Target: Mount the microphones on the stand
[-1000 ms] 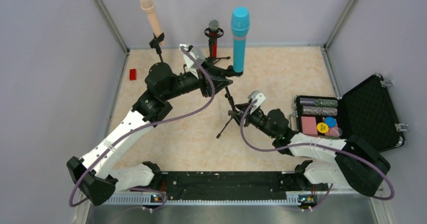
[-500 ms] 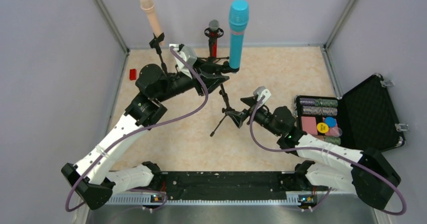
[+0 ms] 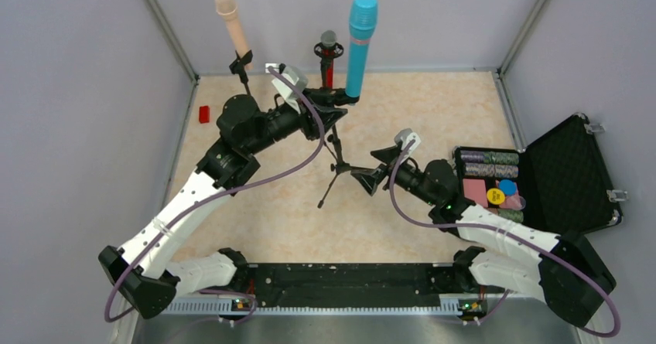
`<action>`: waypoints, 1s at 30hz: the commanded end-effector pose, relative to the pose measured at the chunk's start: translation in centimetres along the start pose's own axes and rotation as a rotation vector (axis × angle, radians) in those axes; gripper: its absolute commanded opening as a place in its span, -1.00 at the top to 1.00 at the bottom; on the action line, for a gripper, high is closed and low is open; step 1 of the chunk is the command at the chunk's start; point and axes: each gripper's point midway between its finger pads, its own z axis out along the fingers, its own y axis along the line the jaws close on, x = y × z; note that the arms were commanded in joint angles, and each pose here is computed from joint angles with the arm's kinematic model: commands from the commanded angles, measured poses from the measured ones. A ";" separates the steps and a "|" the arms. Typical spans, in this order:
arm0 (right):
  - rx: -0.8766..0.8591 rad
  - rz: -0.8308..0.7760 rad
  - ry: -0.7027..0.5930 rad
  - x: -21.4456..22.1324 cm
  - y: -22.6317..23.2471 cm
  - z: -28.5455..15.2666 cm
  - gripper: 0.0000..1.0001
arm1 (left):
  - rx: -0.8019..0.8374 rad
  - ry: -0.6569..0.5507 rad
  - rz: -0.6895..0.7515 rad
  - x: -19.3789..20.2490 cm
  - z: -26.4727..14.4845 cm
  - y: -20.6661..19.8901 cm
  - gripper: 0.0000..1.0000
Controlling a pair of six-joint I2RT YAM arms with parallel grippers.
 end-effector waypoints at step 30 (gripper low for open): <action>-0.112 0.001 -0.247 -15.0 3.1 -4.0 -0.77 | 0.078 -0.119 0.075 0.1 11.0 8.0 1.00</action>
